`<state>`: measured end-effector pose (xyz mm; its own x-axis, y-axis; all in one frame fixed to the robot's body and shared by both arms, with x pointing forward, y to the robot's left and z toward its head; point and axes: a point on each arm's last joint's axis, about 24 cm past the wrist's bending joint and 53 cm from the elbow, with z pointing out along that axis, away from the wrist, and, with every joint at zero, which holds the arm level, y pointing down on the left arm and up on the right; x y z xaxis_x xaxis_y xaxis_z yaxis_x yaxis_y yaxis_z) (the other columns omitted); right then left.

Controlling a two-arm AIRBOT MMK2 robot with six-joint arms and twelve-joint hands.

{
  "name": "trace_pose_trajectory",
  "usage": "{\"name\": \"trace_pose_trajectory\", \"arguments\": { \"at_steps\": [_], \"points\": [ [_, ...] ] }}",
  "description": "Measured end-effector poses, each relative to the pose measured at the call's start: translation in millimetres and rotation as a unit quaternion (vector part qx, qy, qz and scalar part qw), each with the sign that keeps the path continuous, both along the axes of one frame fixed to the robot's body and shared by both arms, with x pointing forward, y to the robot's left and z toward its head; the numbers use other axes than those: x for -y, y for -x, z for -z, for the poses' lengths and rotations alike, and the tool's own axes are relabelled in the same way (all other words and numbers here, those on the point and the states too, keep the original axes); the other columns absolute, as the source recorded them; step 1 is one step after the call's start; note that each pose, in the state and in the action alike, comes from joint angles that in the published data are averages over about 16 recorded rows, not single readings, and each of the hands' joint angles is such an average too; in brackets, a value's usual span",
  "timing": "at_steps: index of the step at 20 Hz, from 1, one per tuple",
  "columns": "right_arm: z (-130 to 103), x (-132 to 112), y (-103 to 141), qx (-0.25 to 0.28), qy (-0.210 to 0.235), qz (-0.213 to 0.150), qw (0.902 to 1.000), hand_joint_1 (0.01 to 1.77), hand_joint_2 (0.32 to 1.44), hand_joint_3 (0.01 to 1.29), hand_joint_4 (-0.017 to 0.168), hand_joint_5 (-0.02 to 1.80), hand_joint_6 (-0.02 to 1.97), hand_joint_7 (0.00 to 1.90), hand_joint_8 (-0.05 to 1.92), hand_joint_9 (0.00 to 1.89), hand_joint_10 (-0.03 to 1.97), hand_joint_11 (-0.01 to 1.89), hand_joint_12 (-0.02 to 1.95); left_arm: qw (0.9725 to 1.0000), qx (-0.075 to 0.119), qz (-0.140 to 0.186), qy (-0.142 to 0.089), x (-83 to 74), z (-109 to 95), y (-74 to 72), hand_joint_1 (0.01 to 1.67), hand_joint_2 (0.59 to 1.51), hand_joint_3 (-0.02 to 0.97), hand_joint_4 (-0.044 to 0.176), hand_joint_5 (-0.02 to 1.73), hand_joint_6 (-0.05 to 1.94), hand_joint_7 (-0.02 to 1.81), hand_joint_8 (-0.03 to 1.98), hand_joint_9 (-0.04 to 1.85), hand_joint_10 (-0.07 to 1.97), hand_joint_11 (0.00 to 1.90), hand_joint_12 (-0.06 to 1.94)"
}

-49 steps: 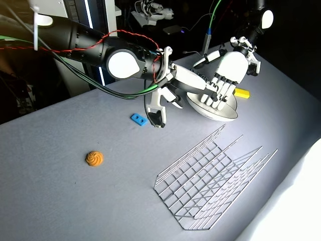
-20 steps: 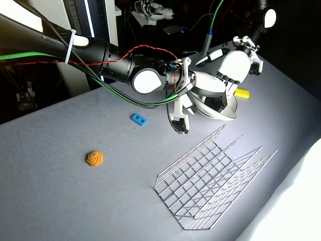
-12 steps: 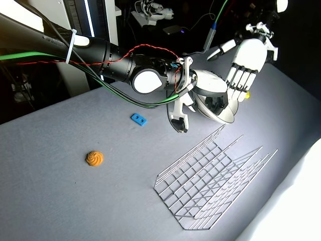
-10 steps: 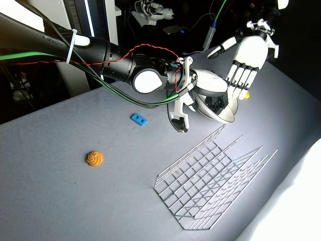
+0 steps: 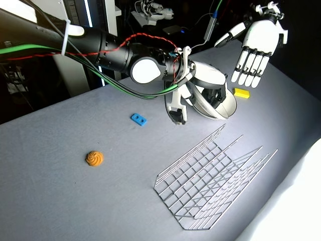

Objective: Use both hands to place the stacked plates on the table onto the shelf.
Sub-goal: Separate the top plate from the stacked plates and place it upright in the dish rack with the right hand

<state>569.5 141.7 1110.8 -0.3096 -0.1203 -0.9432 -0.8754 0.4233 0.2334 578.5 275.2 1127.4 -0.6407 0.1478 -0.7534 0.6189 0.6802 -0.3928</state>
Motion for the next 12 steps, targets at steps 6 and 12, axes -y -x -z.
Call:
{"name": "trace_pose_trajectory", "arguments": {
  "at_steps": [6, 12],
  "points": [
    [-18.0, 1.0, 5.9, 0.003, -0.005, -0.004, 1.0000, 1.25, 0.96, 0.02, 0.019, 0.92, 0.81, 1.04, 0.78, 1.27, 0.03, 0.78, 1.05, 0.9999, 0.003, -0.012, 0.006, -7.8, -11.5, -3.8, 0.02, 0.956, 0.026, 0.002, 0.02, 0.02, 0.02, 0.00, 0.02, 0.00, 0.01, 0.00],
    [-38.7, 4.6, 8.5, 0.003, -0.017, -0.002, 0.9998, 1.24, 0.97, 0.02, 0.020, 0.96, 0.89, 1.06, 0.81, 1.27, 0.03, 0.78, 1.06, 0.9998, 0.004, -0.019, 0.007, -14.0, -15.5, -7.4, 0.02, 0.957, 0.026, 0.002, 0.02, 0.02, 0.01, 0.00, 0.02, 0.00, 0.01, 0.00]
  ]
}}
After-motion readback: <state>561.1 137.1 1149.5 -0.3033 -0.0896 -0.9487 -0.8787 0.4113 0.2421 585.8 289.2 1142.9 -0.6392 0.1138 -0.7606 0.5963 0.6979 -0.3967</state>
